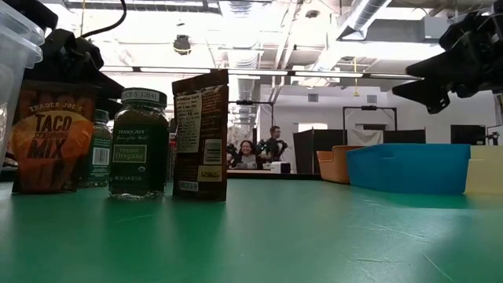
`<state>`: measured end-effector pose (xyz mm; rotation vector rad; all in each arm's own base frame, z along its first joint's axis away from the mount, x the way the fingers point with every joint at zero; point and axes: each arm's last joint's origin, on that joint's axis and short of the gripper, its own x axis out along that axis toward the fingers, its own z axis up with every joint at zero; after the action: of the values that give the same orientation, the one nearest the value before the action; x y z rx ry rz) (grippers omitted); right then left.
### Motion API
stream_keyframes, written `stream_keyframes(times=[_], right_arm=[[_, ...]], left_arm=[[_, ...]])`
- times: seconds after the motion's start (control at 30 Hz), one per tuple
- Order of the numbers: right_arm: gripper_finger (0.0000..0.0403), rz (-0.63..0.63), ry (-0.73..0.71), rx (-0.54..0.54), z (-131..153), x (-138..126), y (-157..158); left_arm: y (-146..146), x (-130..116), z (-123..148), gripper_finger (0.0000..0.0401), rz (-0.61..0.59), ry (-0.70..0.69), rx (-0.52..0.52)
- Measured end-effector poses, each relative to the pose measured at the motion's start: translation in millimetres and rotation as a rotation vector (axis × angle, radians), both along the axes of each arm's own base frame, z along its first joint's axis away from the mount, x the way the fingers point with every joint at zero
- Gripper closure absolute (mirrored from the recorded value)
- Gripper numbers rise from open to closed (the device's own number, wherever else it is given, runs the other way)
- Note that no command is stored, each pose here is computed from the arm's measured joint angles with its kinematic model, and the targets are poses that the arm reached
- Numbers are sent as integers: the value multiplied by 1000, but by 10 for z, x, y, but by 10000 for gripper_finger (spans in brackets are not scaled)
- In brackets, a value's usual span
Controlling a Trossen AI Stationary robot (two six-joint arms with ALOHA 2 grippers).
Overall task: Sort spices by type
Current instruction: Put the bottom right brown seasoning pack into the orange bin
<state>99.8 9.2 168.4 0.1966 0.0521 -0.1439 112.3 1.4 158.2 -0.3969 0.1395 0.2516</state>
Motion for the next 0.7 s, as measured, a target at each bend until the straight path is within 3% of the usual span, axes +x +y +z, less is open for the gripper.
stream_keyframes(times=[0.33,0.7], right_arm=[[101,-40,-10,47,2,2,-37],[101,-112,-43,35,37,6,-112]], left_arm=[[2,4,22,175,24,-45,-97],[5,11,318,175,-9,-121,267]])
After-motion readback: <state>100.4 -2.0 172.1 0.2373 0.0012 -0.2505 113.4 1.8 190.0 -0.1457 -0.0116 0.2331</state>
